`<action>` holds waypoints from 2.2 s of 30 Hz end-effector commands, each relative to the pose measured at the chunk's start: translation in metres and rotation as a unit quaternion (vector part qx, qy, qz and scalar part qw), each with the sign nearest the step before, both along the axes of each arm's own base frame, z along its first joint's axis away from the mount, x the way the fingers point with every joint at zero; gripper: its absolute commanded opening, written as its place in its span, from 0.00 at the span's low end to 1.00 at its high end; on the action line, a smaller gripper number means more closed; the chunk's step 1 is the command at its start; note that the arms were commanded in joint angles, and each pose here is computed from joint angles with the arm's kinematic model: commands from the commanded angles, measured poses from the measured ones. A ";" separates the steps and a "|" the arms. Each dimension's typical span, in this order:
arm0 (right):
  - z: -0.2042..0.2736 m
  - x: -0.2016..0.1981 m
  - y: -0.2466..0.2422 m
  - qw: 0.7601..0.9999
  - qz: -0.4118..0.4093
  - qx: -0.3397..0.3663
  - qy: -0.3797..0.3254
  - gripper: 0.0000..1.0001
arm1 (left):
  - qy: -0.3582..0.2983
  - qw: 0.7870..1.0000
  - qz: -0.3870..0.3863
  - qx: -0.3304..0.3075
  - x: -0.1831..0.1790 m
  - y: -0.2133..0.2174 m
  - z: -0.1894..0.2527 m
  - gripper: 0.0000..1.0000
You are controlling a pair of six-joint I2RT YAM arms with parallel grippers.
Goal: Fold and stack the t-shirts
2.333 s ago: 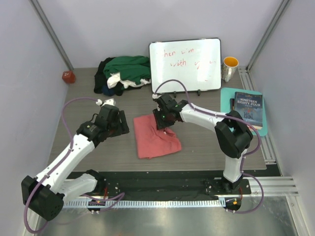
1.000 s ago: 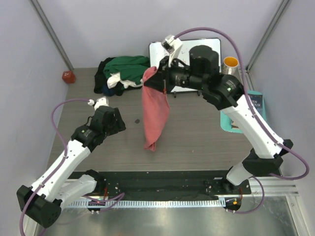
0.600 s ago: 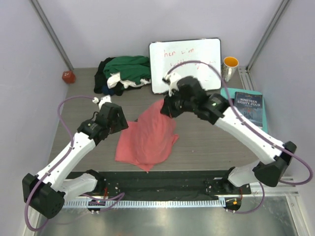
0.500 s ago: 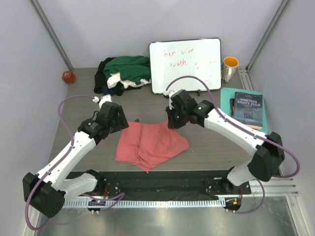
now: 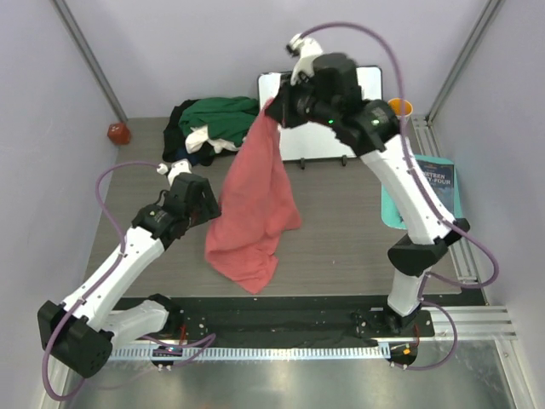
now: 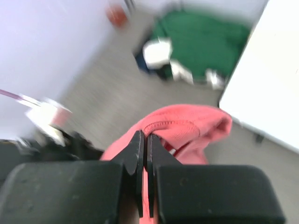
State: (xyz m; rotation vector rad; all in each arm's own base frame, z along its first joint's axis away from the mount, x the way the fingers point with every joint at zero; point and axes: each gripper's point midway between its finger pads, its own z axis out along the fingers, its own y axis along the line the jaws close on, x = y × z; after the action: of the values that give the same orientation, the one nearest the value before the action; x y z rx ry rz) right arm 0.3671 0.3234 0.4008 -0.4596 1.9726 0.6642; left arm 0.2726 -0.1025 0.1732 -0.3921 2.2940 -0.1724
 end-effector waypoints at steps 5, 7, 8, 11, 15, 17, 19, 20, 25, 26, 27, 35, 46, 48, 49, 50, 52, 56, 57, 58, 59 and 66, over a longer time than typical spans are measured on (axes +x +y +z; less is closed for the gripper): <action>0.147 -0.066 -0.068 0.983 -0.021 0.089 -0.158 0.01 | -0.027 0.999 0.014 -0.013 0.004 0.003 0.013 0.69; 0.144 -0.073 -0.074 0.982 -0.019 0.085 -0.166 0.01 | -0.026 0.999 0.012 -0.016 0.004 0.002 0.011 0.69; 0.126 -0.064 -0.079 0.986 -0.039 0.065 -0.151 0.01 | -0.024 1.000 0.011 -0.017 0.004 0.001 0.010 0.69; 0.091 -0.061 -0.088 0.991 -0.050 0.034 -0.122 0.01 | -0.016 1.000 0.007 -0.020 0.005 -0.003 0.006 0.69; 0.070 -0.042 -0.092 0.994 -0.048 0.028 -0.092 0.01 | -0.011 1.000 -0.003 -0.026 0.008 -0.009 0.004 0.69; 0.070 -0.032 -0.091 0.995 -0.048 0.031 -0.087 0.01 | -0.004 1.000 -0.014 -0.028 0.010 -0.014 0.001 0.69; 0.067 -0.026 -0.087 0.995 -0.048 0.031 -0.078 0.01 | 0.001 1.000 -0.013 -0.024 0.011 -0.014 -0.002 0.69; 0.068 -0.025 -0.085 0.995 -0.046 0.034 -0.077 0.01 | 0.010 1.000 -0.009 -0.018 0.011 -0.012 -0.007 0.69; 0.036 -0.006 -0.064 0.999 -0.021 0.008 -0.032 0.01 | 0.003 1.000 0.001 -0.017 0.014 -0.011 -0.009 0.69; 0.040 0.002 -0.054 0.999 -0.010 0.013 -0.034 0.01 | 0.001 1.000 0.000 -0.018 0.015 -0.011 -0.006 0.69; 0.041 0.003 -0.047 0.999 0.002 0.021 -0.028 0.01 | -0.004 1.000 -0.001 -0.018 0.017 -0.012 -0.002 0.69; 0.106 -0.049 -0.002 0.984 0.115 0.104 -0.085 0.01 | -0.002 1.000 -0.001 -0.017 0.018 -0.013 -0.002 0.69; 0.072 -0.138 -0.010 0.975 0.174 0.130 -0.043 0.01 | 0.005 0.999 -0.008 -0.033 0.017 -0.020 -0.011 0.69; 0.007 -0.135 -0.007 0.981 0.169 0.092 0.022 0.01 | 0.004 1.000 -0.006 -0.028 0.020 -0.018 -0.007 0.69; -0.013 -0.136 -0.007 0.981 0.169 0.082 0.042 0.01 | 0.004 1.000 -0.002 -0.018 0.020 -0.015 -0.006 0.69; -0.055 -0.133 -0.011 0.985 0.147 0.053 0.079 0.01 | 0.002 1.000 0.000 -0.013 0.022 -0.014 -0.003 0.69; -0.095 -0.128 -0.019 0.987 0.112 0.023 0.114 0.01 | 0.006 1.000 -0.002 -0.004 0.023 -0.012 -0.004 0.70; -0.182 -0.118 -0.049 0.979 0.021 -0.052 0.194 0.01 | 0.006 1.000 -0.003 -0.006 0.028 -0.016 -0.002 0.69; -0.197 -0.114 -0.058 0.976 -0.001 -0.067 0.206 0.01 | 0.006 1.000 -0.004 -0.007 0.029 -0.017 -0.003 0.70; -0.207 -0.111 -0.067 0.973 -0.019 -0.074 0.216 0.01 | 0.005 1.000 -0.005 -0.008 0.031 -0.018 -0.003 0.70; -0.224 -0.112 -0.076 0.967 -0.041 -0.081 0.236 0.01 | 0.003 1.000 -0.008 -0.007 0.033 -0.019 -0.002 0.70; -0.290 -0.135 -0.098 0.935 -0.063 -0.110 0.331 0.01 | 0.037 0.998 -0.040 -0.013 0.051 -0.042 -0.018 0.70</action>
State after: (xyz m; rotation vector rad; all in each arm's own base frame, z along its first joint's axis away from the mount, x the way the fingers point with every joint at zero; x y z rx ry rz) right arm 0.2400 0.2217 0.1183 -0.2861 2.6864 0.5134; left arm 0.3057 -0.1303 0.1492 -0.3586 2.3911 -0.1795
